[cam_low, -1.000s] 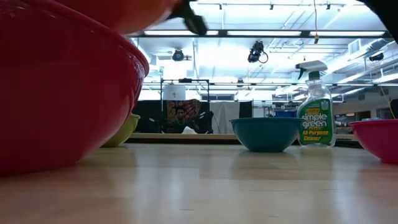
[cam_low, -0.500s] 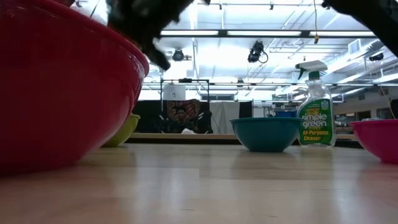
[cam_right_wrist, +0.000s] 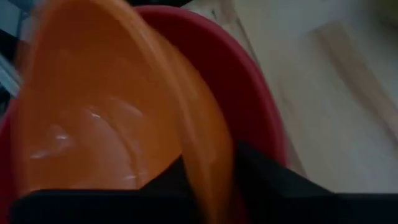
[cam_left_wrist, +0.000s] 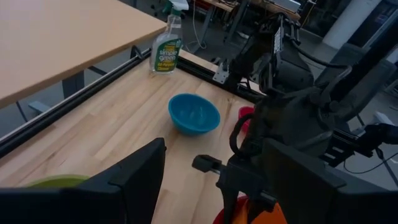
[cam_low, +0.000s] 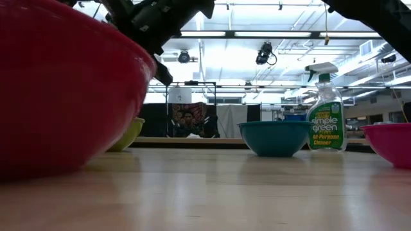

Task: Nest bowls inside each other
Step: Stack the orange bowl on top of the red bowl, then stack the green bowl on top of the orange bowl

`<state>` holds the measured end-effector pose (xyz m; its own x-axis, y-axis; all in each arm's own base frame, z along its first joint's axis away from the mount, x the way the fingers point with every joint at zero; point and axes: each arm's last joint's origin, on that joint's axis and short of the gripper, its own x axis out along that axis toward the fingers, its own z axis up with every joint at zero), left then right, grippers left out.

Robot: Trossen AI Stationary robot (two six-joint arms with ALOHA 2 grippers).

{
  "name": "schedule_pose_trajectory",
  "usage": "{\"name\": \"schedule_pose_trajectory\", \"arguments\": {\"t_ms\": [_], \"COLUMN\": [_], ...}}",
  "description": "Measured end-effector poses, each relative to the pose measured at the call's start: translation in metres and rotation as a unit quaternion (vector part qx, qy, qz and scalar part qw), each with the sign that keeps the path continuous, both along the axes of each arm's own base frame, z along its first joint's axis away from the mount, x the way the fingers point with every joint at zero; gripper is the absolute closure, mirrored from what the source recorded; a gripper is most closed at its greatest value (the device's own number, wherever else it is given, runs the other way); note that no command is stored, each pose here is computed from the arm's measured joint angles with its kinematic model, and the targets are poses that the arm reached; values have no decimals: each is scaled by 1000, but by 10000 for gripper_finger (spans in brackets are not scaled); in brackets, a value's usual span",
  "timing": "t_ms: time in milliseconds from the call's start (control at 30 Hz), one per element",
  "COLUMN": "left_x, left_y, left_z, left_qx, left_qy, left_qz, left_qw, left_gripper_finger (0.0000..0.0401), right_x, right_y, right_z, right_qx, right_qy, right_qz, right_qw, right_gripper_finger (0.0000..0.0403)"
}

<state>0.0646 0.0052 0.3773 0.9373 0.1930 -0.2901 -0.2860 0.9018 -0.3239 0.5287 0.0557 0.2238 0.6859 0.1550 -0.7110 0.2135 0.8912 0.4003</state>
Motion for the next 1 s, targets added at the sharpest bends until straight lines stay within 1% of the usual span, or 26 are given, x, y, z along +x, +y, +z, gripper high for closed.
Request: {"name": "schedule_pose_trajectory", "arguments": {"t_ms": [167,267,333,500,633,733,833,900,933,1000], "left_x": [0,0,0,-1,-1,5,17,25,28,36], "left_y": [0,0,0,0,0,0,1,3,5,8], "left_z": [0,0,-1,-3,-8,-22,-44,-62,-71,-85], "left_qx": [0,0,-1,-11,-29,-44,-73,-107,-128,-162], "left_qy": [0,1,5,15,39,99,156,193,207,231], "left_qz": [0,0,0,4,11,29,66,102,121,147], "left_qw": [1000,1000,1000,1000,999,994,983,970,962,948], "left_gripper_finger": [129,129,129,129,129,129,129,131,134,141], "right_x": [-1,-3,-6,-21,-47,-72,-94,-107,-112,-121], "right_y": [-5,-8,-12,-23,-32,-37,-40,-42,-45,-50], "right_z": [3,12,22,57,80,100,110,107,105,101], "right_qx": [12,21,18,-14,-47,-82,-136,-162,-164,-151], "right_qy": [0,-7,-14,-25,24,62,111,142,151,154], "right_qz": [-1,-7,-17,-54,-95,-122,-131,-137,-136,-133], "right_qw": [1000,1000,1000,998,994,987,976,967,965,967], "right_gripper_finger": [217,186,174,167,168,168,169,171,172,174]}}
